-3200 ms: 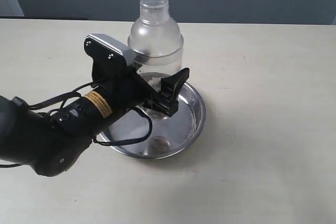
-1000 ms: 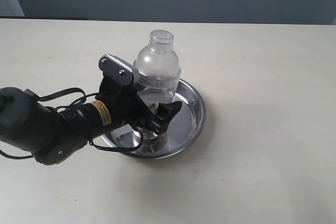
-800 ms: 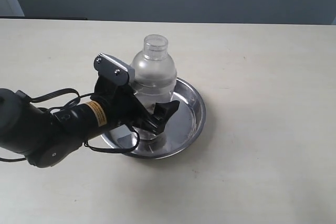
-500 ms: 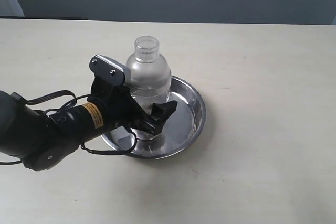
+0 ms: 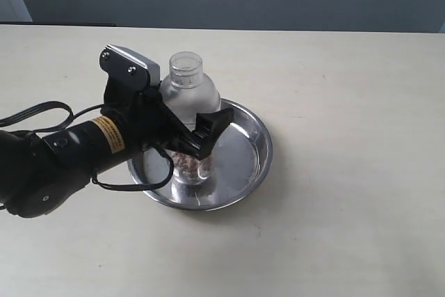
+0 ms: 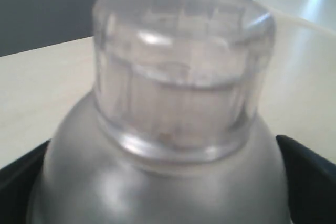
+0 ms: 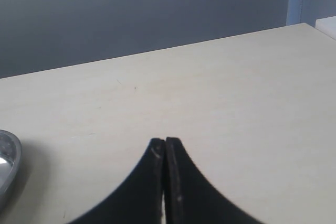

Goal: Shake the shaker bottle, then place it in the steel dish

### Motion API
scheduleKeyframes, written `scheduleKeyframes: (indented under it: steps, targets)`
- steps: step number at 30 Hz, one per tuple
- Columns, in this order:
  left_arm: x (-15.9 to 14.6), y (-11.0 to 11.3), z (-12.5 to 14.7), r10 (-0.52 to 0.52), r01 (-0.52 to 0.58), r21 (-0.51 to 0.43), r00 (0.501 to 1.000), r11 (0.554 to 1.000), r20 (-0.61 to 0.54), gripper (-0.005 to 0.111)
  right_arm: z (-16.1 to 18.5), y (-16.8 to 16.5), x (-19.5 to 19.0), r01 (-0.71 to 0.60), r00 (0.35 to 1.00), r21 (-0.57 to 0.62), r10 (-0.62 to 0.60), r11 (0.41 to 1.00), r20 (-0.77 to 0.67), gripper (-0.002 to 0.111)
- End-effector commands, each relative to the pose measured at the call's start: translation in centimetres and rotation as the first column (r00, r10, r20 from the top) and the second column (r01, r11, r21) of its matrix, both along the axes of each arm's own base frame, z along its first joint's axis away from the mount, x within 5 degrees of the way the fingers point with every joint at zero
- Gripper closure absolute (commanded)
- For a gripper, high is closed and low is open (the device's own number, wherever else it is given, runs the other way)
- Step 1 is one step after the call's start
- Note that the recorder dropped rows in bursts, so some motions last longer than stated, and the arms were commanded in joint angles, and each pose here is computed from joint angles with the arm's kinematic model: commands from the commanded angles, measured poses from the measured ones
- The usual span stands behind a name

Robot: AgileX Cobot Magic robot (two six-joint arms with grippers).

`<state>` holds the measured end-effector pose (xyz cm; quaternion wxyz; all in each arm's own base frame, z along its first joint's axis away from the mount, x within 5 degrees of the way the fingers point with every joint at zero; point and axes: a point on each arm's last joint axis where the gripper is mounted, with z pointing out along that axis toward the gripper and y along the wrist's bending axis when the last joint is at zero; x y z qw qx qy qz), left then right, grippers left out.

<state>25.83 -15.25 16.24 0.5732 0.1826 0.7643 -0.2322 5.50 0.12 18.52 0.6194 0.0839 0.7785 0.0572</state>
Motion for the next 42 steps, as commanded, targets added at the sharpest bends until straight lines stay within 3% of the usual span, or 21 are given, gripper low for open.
scheduleKeyframes:
  steps: [1,11,16,19,21,22,23,25,26,30,32,38,42]
  targets:
    - [-0.2,0.4,1.0,0.015,-0.015,-0.004,1.0,1.0,0.013,0.01,0.1,0.0,0.0,0.004,1.0,-0.003,-0.004,1.0,0.01,0.109]
    - [-0.8,1.0,4.7,0.038,-0.031,-0.054,0.992,0.998,0.119,0.01,0.1,0.0,0.0,0.004,1.0,-0.003,-0.004,1.0,0.01,0.109]
    - [-2.4,2.3,8.9,0.071,-0.067,-0.025,0.964,0.997,0.255,0.011,0.1,0.0,0.0,0.004,1.0,-0.003,-0.004,1.0,0.01,0.109]
    - [-4.1,3.4,11.6,0.078,-0.089,0.02,0.943,0.996,0.323,0.026,0.1,0.0,0.0,0.004,1.0,-0.003,-0.004,1.0,0.01,0.109]
    - [-5.3,4.1,13.1,0.075,-0.09,0.03,0.941,0.995,0.329,0.05,0.1,0.0,0.0,0.004,1.0,-0.003,-0.004,1.0,0.01,0.109]
    - [-6.4,4.7,13.9,0.069,-0.09,0.056,0.95,0.994,0.305,0.071,0.1,0.0,0.0,0.004,1.0,-0.003,-0.004,1.0,0.01,0.109]
    - [-7.1,5.1,14.4,0.067,-0.09,0.064,0.951,0.994,0.302,0.083,0.1,0.0,0.0,0.004,1.0,-0.003,-0.004,1.0,0.01,0.109]
    - [-8.5,5.8,14.9,0.057,-0.088,0.104,0.959,0.991,0.278,0.103,0.1,0.0,0.0,0.004,1.0,-0.003,-0.004,1.0,0.01,0.109]
    - [-9.2,6.2,15.2,0.05,-0.088,0.129,0.961,0.988,0.271,0.106,0.1,0.0,0.0,0.004,1.0,-0.003,-0.004,1.0,0.01,0.109]
    - [-12.2,8.4,15.8,0.059,-0.116,0.235,0.97,0.965,0.237,0.106,0.1,0.0,0.0,0.004,1.0,-0.003,-0.004,1.0,0.01,0.109]
    - [-13.1,9.1,16.0,0.084,-0.132,0.222,0.974,0.966,0.211,0.106,0.1,0.0,0.0,0.004,1.0,-0.003,-0.004,1.0,0.01,0.109]
    - [-14.8,10.3,16.5,0.073,-0.162,0.301,0.956,0.94,0.286,0.106,0.1,0.0,0.0,0.004,1.0,-0.003,-0.004,1.0,0.01,0.109]
    - [-15.9,11.1,15.6,0.094,-0.161,0.347,0.975,0.924,0.202,0.106,0.1,0.0,0.0,0.004,1.0,-0.003,-0.004,1.0,0.01,0.109]
